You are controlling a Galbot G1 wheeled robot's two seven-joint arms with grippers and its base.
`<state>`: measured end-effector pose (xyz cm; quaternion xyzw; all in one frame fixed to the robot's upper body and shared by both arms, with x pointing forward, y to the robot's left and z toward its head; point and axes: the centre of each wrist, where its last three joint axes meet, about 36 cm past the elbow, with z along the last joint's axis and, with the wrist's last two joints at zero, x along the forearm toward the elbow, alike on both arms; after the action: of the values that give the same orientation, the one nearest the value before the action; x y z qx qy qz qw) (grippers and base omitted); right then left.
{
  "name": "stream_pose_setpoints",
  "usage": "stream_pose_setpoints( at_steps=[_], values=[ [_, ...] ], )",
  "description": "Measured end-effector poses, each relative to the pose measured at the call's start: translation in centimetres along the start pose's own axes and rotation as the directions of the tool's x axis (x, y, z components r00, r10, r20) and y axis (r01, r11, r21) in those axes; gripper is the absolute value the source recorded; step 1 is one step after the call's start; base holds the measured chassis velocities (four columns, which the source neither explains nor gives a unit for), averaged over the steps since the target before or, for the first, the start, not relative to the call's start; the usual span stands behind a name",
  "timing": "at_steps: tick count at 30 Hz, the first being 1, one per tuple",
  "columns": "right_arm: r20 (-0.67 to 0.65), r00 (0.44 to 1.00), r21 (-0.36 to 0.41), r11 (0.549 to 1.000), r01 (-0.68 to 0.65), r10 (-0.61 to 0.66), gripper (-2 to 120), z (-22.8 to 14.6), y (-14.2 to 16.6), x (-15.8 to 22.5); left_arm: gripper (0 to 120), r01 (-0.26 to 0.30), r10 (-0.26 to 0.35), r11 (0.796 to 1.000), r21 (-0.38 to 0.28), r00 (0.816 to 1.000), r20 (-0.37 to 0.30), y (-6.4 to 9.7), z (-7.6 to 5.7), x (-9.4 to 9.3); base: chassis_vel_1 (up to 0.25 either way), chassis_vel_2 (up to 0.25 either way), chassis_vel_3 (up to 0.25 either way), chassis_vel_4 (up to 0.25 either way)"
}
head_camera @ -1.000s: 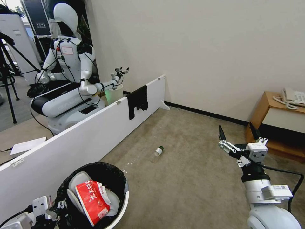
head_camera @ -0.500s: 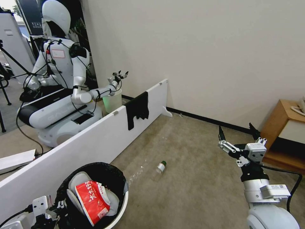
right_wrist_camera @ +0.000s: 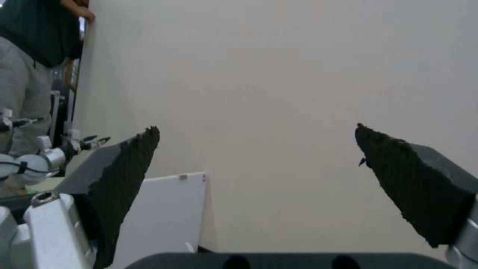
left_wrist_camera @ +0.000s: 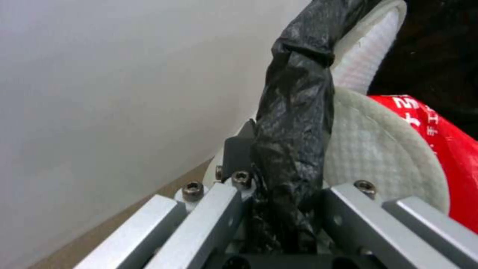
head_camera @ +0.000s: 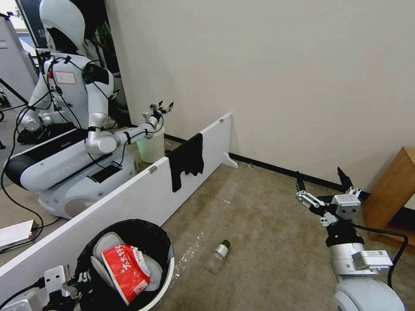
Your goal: Pick up the trash bin, then pick up the garbage from the floor and place it into the trash bin.
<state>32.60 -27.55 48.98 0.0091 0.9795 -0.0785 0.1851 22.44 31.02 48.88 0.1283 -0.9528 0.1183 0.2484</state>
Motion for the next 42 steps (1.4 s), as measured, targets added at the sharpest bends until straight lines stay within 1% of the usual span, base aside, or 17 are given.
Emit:
stream_pose_setpoints(
  at_steps=[7, 10, 14, 15, 19, 22, 28, 42],
  values=[
    [0.006, 1.0, -0.003, 1.0, 0.004, -0.004, 100, -0.1, 0.0, 0.2, 2, -0.02, 0.02, 1.0, 0.005, 1.0, -0.017, -0.3, -0.1, 0.5, 0.0, 0.0, 0.0, 0.0],
    [0.012, 1.0, 0.002, 1.0, 0.006, -0.006, 100, -0.3, -0.1, 0.3, 2, -0.04, 0.041, 0.999, 0.017, 0.998, -0.052, -0.4, -0.1, 1.0, 0.0, 0.0, 0.0, 0.0],
    [0.014, 1.0, 0.004, 1.0, 0.007, -0.007, 100, -0.4, -0.2, 0.3, 2, -0.054, 0.055, 0.998, 0.023, 0.996, -0.069, -0.5, -0.1, 1.3, 0.0, 0.0, 0.0, 0.0],
    [0.016, 1.0, 0.006, 1.0, 0.007, -0.007, 100, -0.5, -0.3, 0.3, 2, -0.067, 0.069, 0.997, 0.03, 0.994, -0.087, -0.5, -0.1, 1.5, 0.0, 0.0, 0.0, 0.0],
    [0.015, 1.0, 0.006, 1.0, 0.009, -0.009, 100, -0.6, -0.3, 0.4, 2, -0.068, 0.07, 0.997, 0.028, 0.992, -0.101, -0.4, -0.4, 1.8, 0.0, 0.0, 0.0, 0.0],
    [0.015, 1.0, 0.005, 1.0, 0.01, -0.01, 100, -0.6, -0.3, 0.4, 2, -0.054, 0.057, 0.998, 0.031, 0.994, -0.097, -0.2, -0.7, 1.9, 0.0, 0.0, 0.0, 0.0],
    [0.018, 1.0, 0.002, 1.0, 0.009, -0.009, 100, -0.6, -0.3, 0.3, 2, -0.054, 0.059, 0.997, 0.047, 0.993, -0.102, -0.1, -0.9, 2.4, 0.0, 0.0, 0.0, 0.0],
    [0.014, 1.0, 0.0, 1.0, 0.008, -0.008, 100, -0.4, -0.3, 0.2, 2, -0.045, 0.05, 0.998, 0.051, 0.994, -0.102, 0.1, -0.9, 2.2, 0.0, 0.0, 0.0, 0.0]
  ],
)
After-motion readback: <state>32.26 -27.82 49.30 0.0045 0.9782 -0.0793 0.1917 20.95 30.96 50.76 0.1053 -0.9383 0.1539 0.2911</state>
